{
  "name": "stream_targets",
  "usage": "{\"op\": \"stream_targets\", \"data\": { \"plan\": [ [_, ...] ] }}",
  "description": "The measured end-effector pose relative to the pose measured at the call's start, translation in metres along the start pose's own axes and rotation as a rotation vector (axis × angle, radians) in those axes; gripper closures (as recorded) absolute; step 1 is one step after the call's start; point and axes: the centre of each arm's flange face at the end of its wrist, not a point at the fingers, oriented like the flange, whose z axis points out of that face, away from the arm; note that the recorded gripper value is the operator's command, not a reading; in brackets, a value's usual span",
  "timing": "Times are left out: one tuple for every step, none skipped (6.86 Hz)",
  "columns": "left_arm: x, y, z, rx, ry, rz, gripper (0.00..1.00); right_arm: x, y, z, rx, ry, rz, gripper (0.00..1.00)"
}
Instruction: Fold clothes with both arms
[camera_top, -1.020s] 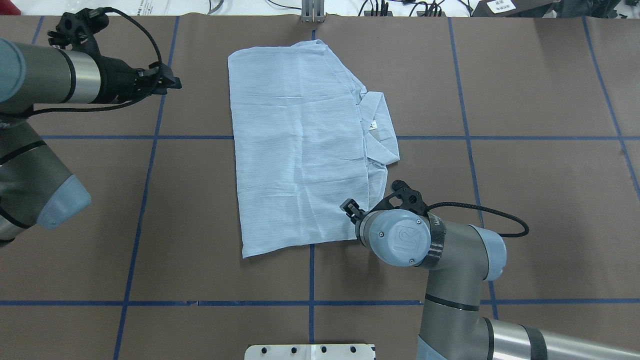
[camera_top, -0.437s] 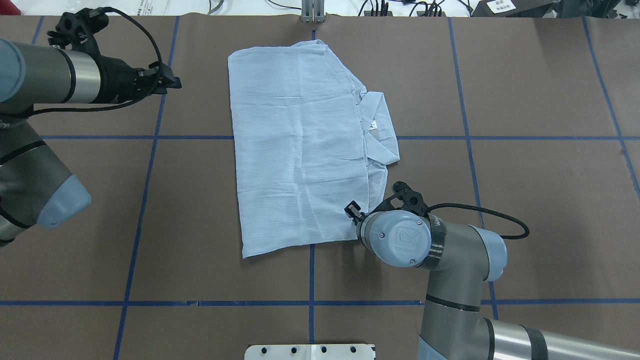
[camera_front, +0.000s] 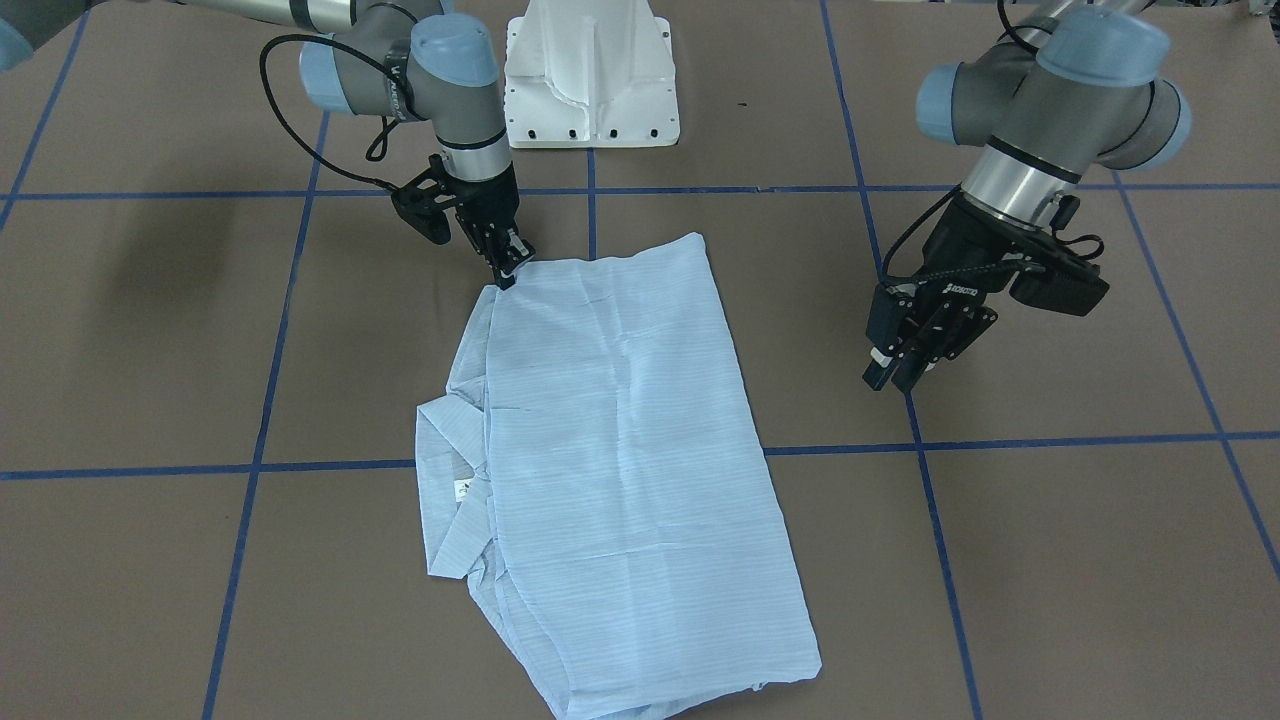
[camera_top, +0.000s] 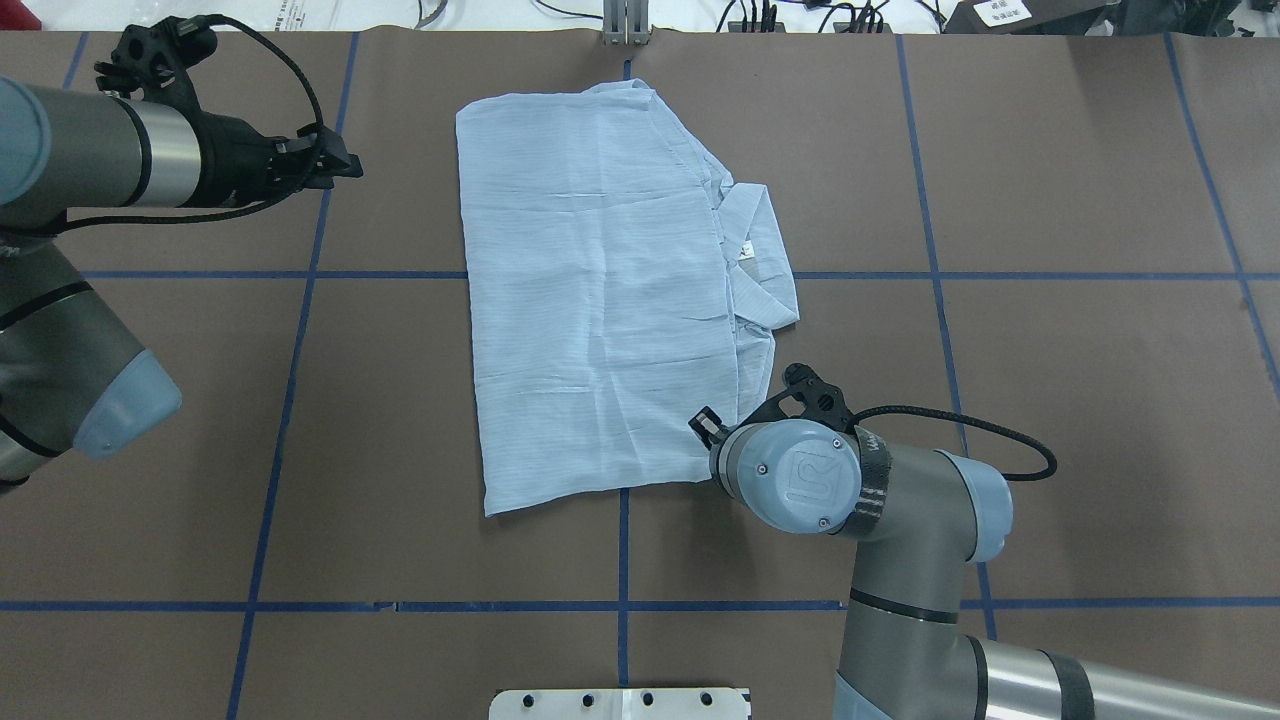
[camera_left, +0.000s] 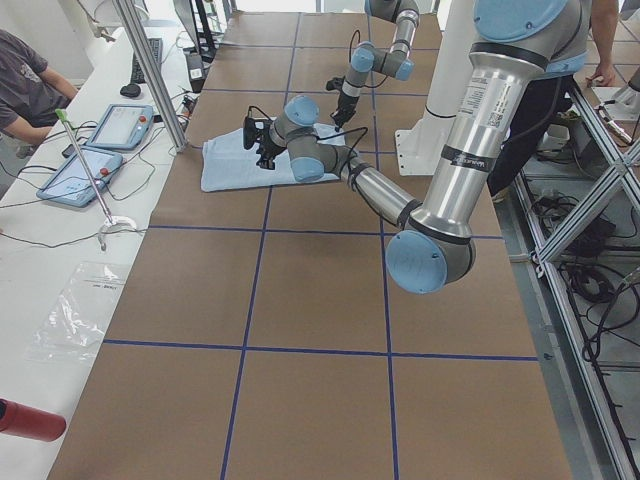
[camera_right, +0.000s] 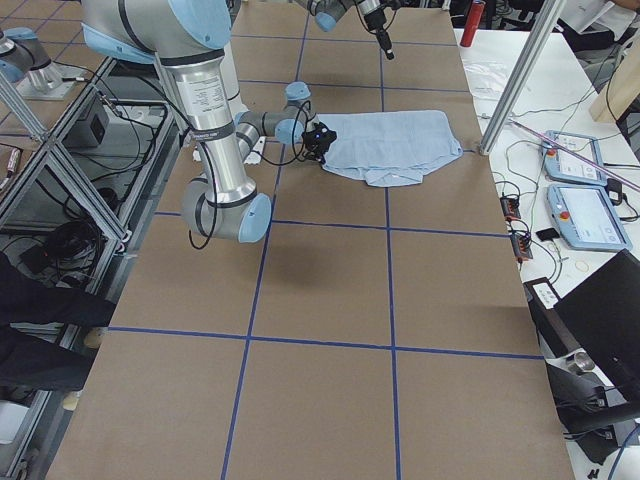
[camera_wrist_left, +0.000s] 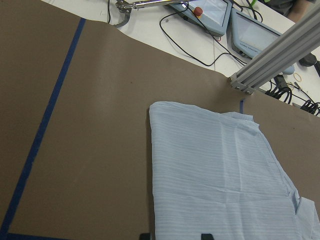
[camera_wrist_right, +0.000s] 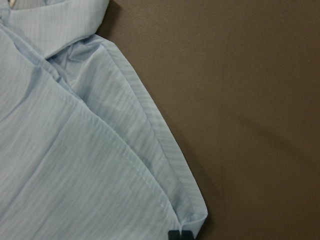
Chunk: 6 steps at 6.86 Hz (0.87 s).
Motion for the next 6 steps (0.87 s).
{"op": "stream_targets", "data": {
  "plan": [
    [0.0, 0.0, 0.0, 0.0, 0.0, 0.0, 0.55, 0.0, 0.001, -0.001, -0.008, 0.001, 0.001, 1.0],
    [0.0, 0.0, 0.0, -0.001, 0.0, -0.01, 0.55, 0.0, 0.001, -0.005, -0.021, 0.001, 0.002, 1.0],
    [0.001, 0.002, -0.001, -0.005, 0.004, -0.052, 0.55, 0.0, 0.002, -0.014, -0.036, -0.003, 0.004, 1.0],
    [0.007, 0.012, -0.005, -0.019, 0.018, -0.139, 0.53, 0.004, 0.004, -0.026, -0.055, -0.01, 0.011, 1.0],
    [0.013, 0.035, -0.007, -0.055, 0.03, -0.228, 0.54, 0.012, 0.009, -0.034, -0.072, -0.01, 0.019, 1.0],
    [0.018, 0.07, -0.01, -0.114, 0.036, -0.305, 0.5, 0.019, 0.015, -0.037, -0.084, -0.003, 0.02, 1.0]
  ]
}}
